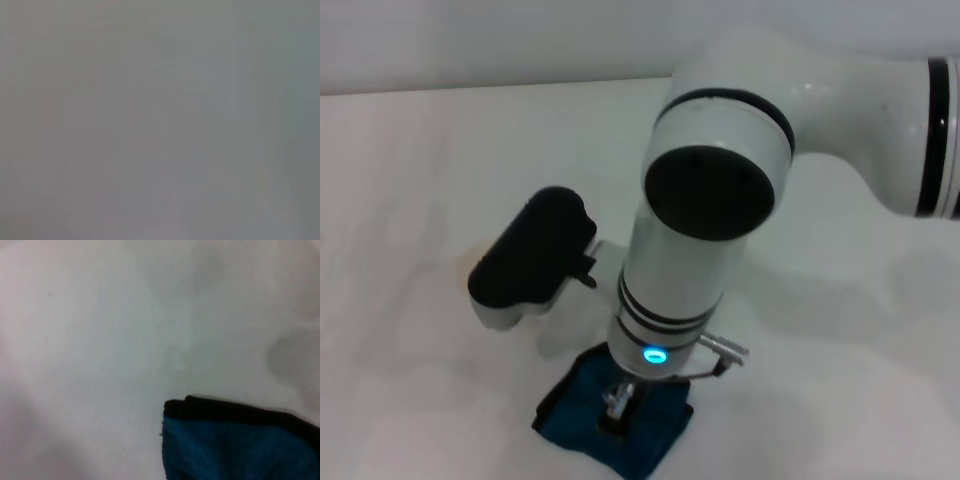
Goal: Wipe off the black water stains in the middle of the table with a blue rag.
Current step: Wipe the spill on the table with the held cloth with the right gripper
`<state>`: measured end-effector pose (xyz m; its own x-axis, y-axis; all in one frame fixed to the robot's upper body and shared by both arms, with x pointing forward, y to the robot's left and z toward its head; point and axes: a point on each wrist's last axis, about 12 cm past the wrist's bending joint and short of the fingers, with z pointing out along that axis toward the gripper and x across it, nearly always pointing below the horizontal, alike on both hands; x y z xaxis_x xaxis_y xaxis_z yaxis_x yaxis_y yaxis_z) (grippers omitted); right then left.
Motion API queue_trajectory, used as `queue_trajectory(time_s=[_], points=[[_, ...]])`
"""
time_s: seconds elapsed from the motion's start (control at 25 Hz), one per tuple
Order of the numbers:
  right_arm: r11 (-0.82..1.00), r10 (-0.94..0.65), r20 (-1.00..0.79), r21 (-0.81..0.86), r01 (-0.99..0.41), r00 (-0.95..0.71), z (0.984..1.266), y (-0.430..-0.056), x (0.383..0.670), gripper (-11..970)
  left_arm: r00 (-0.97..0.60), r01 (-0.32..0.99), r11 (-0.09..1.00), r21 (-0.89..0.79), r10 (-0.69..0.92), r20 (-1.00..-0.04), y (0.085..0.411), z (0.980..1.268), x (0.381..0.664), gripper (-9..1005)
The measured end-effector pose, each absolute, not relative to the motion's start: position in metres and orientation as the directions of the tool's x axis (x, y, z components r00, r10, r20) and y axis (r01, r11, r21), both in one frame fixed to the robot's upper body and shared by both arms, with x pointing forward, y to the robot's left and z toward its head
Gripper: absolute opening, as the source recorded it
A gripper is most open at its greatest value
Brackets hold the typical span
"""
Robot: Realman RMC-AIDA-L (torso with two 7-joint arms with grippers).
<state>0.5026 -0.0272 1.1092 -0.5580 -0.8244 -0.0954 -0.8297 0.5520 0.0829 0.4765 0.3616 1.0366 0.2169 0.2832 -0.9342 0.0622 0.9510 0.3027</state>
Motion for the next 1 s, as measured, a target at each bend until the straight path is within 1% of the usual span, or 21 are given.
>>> queue_trajectory(time_s=[0.24, 0.44, 0.68, 1.0], points=[[0.581, -0.809, -0.101, 0.015, -0.814, -0.580, 1.115, -0.036, 0.525, 73, 0.218, 0.061, 0.951, 0.304, 0.284, -0.934, 0.362, 1.037, 0.477, 884], [0.628, -0.777, -0.079, -0.027, -0.778, -0.625, 1.114, -0.057, 0.544, 76, 0.219, 0.061, 0.952, 0.301, 0.282, -0.934, 0.361, 1.037, 0.477, 884], [0.713, -0.701, -0.037, -0.038, -0.700, -0.712, 1.108, -0.105, 0.560, 80, 0.222, 0.063, 0.953, 0.298, 0.277, -0.935, 0.360, 1.037, 0.476, 884], [0.810, -0.585, -0.009, -0.049, -0.584, -0.811, 1.104, -0.174, 0.573, 86, 0.229, 0.067, 0.954, 0.293, 0.271, -0.935, 0.358, 1.037, 0.477, 884]])
